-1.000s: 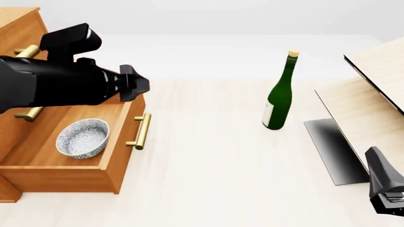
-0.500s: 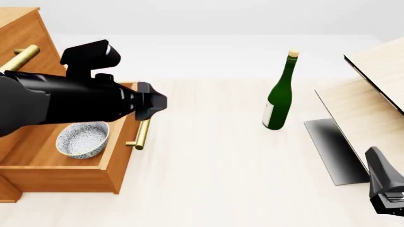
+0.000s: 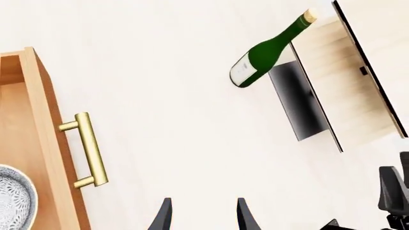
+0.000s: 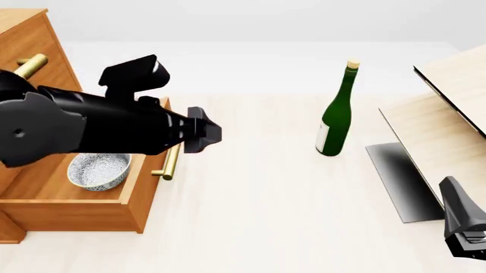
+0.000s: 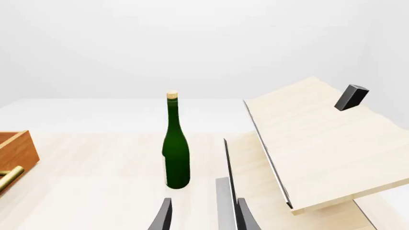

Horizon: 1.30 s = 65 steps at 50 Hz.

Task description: Put the bowl in the bottom drawer of the cabinet and close it.

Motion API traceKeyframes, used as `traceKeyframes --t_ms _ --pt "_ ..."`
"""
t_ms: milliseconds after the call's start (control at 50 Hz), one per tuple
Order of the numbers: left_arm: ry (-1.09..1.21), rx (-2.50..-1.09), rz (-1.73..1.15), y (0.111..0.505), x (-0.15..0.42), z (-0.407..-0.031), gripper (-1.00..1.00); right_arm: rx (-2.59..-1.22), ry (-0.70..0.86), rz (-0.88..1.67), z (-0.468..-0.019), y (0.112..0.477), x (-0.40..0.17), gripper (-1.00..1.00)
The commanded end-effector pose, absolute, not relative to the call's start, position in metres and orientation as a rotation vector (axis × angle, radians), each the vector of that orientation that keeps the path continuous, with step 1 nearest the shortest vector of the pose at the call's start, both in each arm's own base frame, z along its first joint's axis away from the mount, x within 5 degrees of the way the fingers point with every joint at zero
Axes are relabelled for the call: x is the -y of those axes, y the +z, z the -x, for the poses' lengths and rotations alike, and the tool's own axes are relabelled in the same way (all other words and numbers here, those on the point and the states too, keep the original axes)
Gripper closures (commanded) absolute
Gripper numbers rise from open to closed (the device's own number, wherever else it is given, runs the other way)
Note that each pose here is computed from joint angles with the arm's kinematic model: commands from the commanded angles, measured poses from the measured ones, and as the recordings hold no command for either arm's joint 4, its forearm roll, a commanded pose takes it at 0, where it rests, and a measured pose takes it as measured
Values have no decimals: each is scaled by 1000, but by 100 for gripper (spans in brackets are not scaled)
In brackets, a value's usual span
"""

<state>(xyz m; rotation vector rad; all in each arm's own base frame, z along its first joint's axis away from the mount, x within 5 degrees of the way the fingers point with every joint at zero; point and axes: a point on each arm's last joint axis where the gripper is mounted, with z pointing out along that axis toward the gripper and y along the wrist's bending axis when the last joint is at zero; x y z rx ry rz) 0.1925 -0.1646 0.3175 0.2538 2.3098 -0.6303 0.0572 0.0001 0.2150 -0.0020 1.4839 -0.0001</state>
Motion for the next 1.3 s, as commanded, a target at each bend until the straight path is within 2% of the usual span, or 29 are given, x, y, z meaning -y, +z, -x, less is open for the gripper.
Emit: traceKeyframes --t_ms 20,920,1300 --pt "-656 -2346 -167 305 165 -194 -100 -1484 0 2 -57 215 0 -100" --pt "-598 -2482 214 219 130 -199 -100 -1484 0 2 -57 215 0 -100" --pt "-498 -2530 357 183 104 -206 -100 -1484 0 2 -57 215 0 -100"
